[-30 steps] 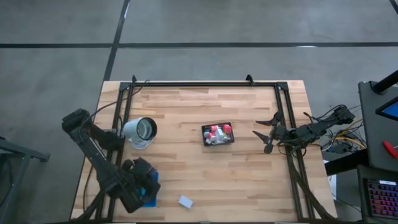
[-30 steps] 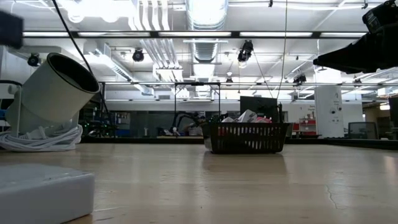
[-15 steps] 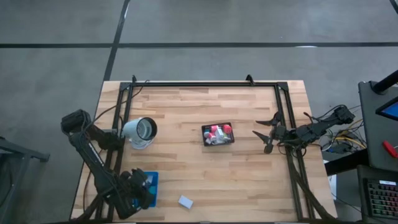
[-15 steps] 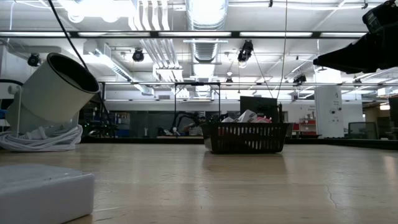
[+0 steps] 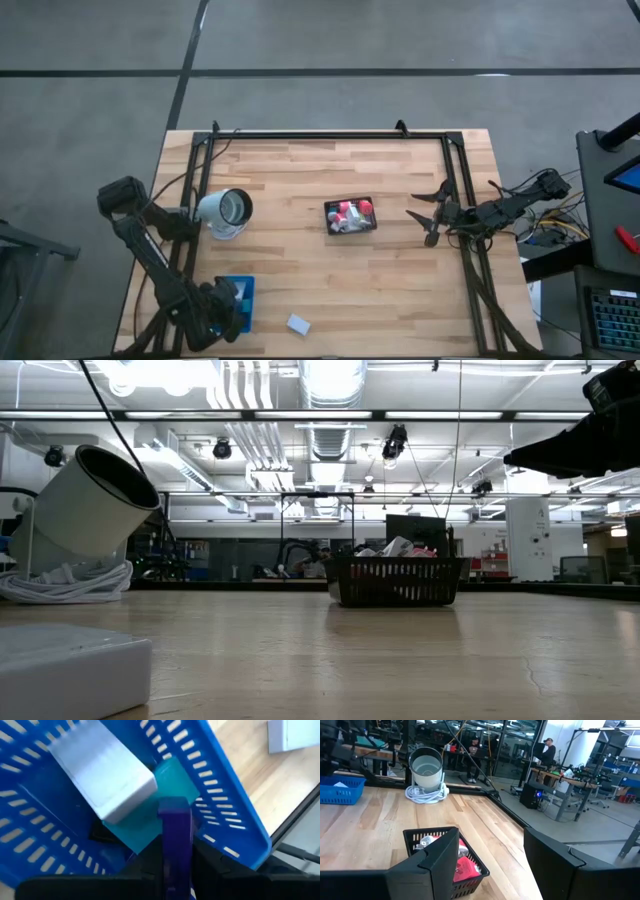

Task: Pick & Place Office items
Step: Put the blue digital timer into the blue bin

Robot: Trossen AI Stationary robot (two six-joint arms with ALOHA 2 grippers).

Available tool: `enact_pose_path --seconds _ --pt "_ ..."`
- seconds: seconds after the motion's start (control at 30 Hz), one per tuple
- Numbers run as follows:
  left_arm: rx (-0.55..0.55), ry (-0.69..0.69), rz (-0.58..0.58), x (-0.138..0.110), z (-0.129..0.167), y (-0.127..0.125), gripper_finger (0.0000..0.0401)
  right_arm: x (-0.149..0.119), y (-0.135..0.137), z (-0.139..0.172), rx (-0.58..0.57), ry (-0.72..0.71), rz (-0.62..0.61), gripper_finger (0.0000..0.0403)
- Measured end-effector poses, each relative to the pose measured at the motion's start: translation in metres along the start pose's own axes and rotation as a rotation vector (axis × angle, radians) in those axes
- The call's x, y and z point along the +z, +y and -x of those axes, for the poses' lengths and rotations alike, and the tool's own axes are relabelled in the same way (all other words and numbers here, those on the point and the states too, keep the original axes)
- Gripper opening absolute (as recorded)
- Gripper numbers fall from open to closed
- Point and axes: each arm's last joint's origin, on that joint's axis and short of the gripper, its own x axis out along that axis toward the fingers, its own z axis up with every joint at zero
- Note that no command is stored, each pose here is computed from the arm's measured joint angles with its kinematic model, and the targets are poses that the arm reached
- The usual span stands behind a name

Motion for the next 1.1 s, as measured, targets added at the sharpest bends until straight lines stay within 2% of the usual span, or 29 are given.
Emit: enact_pose_path --seconds 0.7,0.8,1.1 --pt "0.0 0.018 0.003 -0.0001 -0.0049 0.0045 0.0083 0.0 0.0 0.0 0.0 0.0 0.0 0.0217" --pt "-0.004 0.019 0.006 -0.0003 -0.0048 0.0041 0.0099 0.0 0.0 0.0 0.0 0.0 0.0 0.0217" --pt "-0.025 0.023 0.007 -0.0009 -0.0047 0.002 0.0188 0.0 0.0 0.0 0.0 0.0 0.0 0.0217"
